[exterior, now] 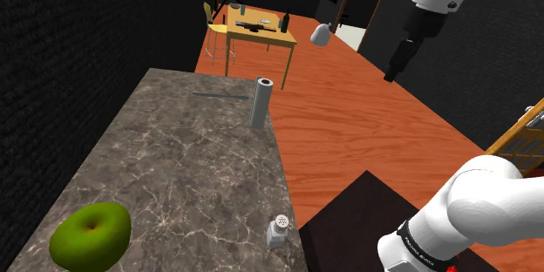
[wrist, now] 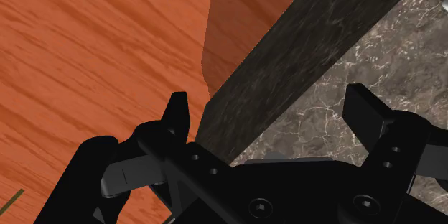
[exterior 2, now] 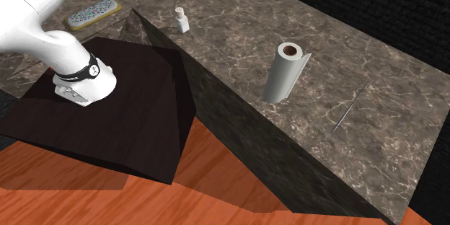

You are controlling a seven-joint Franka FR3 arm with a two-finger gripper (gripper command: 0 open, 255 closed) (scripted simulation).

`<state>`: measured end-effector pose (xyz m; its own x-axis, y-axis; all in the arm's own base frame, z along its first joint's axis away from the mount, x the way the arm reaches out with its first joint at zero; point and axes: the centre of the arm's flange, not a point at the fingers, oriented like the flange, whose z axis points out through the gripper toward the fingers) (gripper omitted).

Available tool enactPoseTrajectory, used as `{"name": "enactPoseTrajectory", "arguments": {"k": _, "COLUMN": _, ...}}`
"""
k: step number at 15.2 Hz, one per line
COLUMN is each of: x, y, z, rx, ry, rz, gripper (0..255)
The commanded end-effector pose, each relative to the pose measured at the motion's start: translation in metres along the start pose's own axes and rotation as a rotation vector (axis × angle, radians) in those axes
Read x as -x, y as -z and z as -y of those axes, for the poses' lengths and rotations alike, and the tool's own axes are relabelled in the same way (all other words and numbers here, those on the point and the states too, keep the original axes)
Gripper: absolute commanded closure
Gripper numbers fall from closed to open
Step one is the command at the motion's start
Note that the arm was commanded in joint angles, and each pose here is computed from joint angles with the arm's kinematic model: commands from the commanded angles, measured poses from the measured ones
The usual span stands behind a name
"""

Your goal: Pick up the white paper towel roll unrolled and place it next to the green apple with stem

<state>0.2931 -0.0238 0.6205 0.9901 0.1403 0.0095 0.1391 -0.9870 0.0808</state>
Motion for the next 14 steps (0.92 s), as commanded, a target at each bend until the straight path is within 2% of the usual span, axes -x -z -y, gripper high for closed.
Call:
{"name": "enactPoseTrajectory", "arguments": {"k": 1, "x": 0.0, "y": 0.0, "z": 0.0, "rx": 0.0, "ry": 0.0, "rz": 0.0, "gripper": 0}}
{"name": "enactPoseTrajectory", "arguments": {"k": 14, "x": -0.145, "y": -0.078, "z": 0.021, "rx": -0.007, "ry": 0.037, "rz": -0.045, "gripper": 0}}
